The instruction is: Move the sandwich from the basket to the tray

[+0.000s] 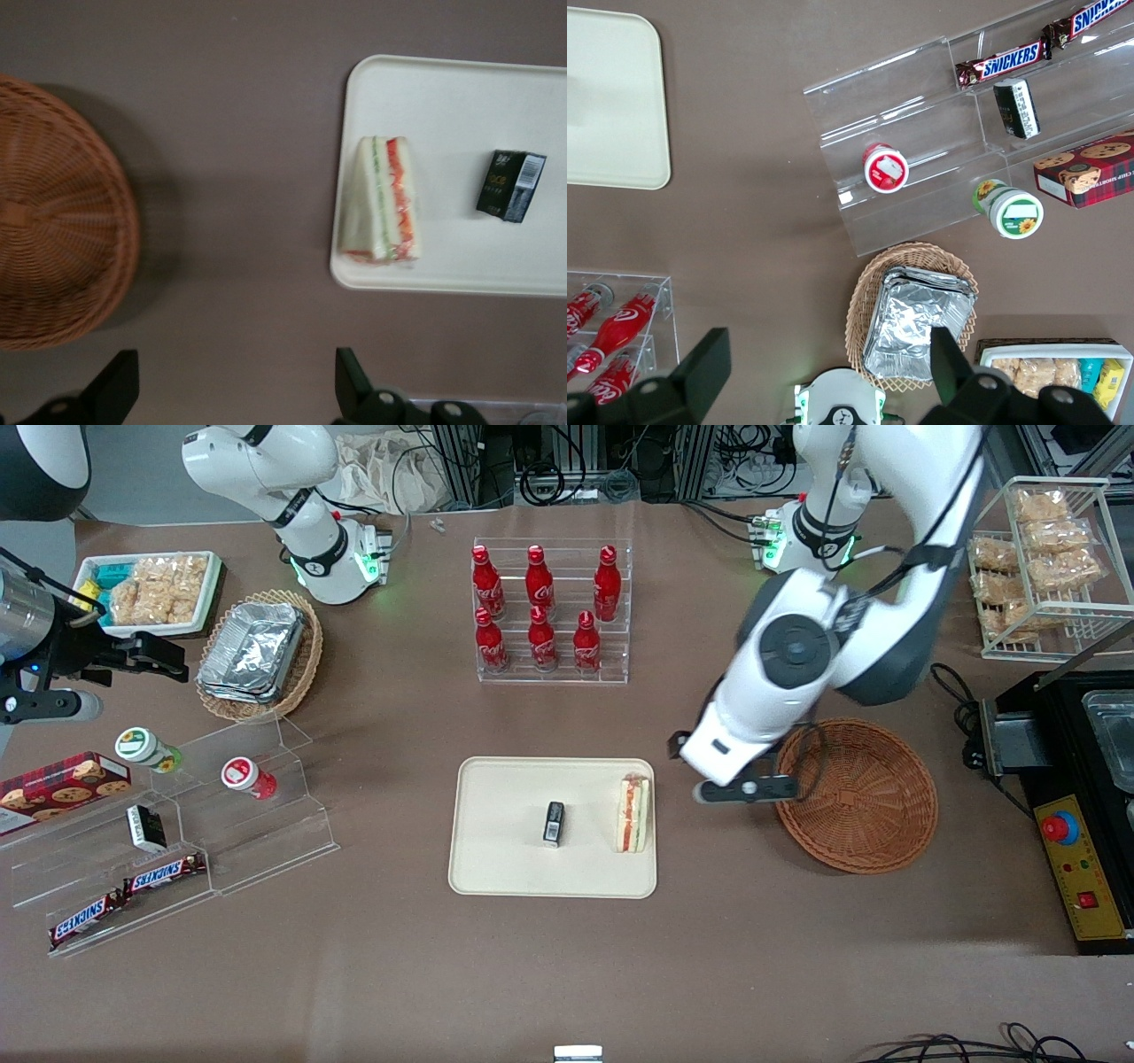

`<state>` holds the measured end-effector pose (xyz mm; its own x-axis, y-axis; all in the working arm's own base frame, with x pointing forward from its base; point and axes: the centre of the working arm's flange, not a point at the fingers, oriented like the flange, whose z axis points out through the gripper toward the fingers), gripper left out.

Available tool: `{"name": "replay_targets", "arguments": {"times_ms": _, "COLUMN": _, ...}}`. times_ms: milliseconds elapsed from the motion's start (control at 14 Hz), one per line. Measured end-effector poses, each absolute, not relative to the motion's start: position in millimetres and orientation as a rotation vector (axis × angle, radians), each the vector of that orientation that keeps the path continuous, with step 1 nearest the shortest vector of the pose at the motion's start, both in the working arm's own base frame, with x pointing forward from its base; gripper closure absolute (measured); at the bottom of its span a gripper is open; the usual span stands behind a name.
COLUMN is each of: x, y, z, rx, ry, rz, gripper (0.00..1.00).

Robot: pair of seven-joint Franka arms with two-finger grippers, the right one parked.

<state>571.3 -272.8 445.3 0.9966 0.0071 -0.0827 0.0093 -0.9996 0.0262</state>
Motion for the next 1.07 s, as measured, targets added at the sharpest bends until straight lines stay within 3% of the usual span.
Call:
{"name": "replay_targets", "arguments": {"times_ms": 214, "x": 564, "y": -203, "z": 498, "rx": 3.130, "ry": -0.036, "rz": -0.202, "gripper": 0.00}}
{"name": "replay_targets", "arguments": {"times_ms": 429, "x": 547, "y": -143, "z": 549, "rx": 3.153, "ry": -0.075, "rz": -0.221, "gripper": 0.00}}
{"name": "replay_targets", "arguments": {"times_ms": 786, "x": 506, "y": -61, "z": 603, "rx": 3.148, "ry": -0.126, "rz": -0.141, "gripper": 0.00}}
{"name": "replay_targets", "arguments": {"times_ms": 1071, "x": 494, "y": -67, "z": 622, "rx": 3.147, "ry": -0.172, "rz": -0.074, "gripper": 0.00}}
